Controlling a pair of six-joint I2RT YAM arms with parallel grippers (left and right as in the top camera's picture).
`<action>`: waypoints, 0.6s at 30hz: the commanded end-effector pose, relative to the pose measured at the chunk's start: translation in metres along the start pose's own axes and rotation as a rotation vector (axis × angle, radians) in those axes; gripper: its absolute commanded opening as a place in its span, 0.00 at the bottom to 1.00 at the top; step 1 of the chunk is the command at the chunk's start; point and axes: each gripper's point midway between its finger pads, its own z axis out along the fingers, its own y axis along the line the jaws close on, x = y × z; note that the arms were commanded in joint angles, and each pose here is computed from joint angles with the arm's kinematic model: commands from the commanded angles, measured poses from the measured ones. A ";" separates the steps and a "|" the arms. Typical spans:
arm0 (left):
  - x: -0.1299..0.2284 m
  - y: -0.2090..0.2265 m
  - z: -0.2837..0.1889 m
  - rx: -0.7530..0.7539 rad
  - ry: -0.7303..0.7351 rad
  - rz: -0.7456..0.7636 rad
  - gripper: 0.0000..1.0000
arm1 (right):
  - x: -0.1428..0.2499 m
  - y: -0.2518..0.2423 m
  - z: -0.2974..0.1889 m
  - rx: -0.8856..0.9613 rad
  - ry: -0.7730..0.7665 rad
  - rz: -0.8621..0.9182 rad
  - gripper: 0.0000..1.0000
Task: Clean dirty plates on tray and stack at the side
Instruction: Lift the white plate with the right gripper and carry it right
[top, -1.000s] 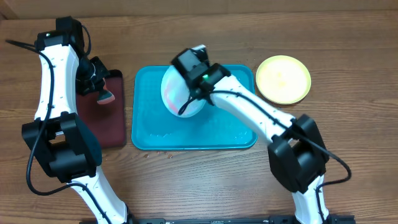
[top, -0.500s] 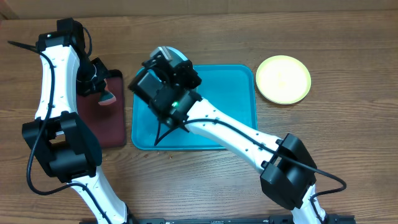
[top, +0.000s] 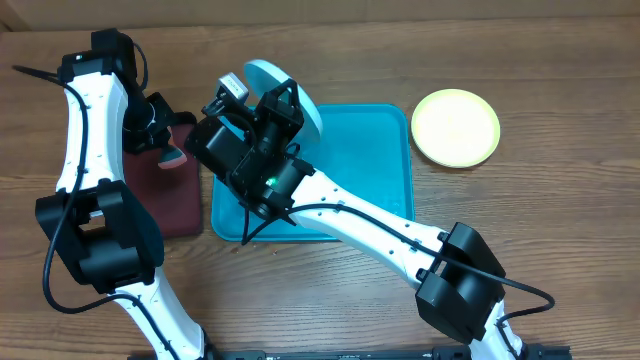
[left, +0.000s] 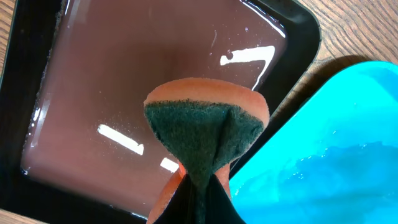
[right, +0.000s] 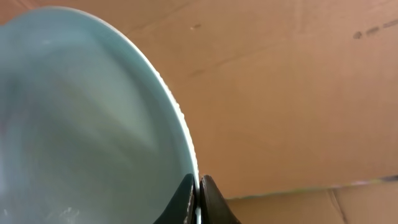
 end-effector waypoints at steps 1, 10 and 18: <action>0.001 0.000 0.000 0.009 0.006 0.027 0.04 | -0.011 0.020 -0.003 -0.266 -0.072 0.137 0.04; 0.002 -0.001 0.000 0.015 0.011 0.031 0.04 | 0.031 0.033 0.049 -0.676 0.143 0.605 0.04; -0.001 -0.002 0.000 0.019 0.001 0.031 0.04 | 0.109 -0.028 0.114 -1.036 0.329 1.001 0.04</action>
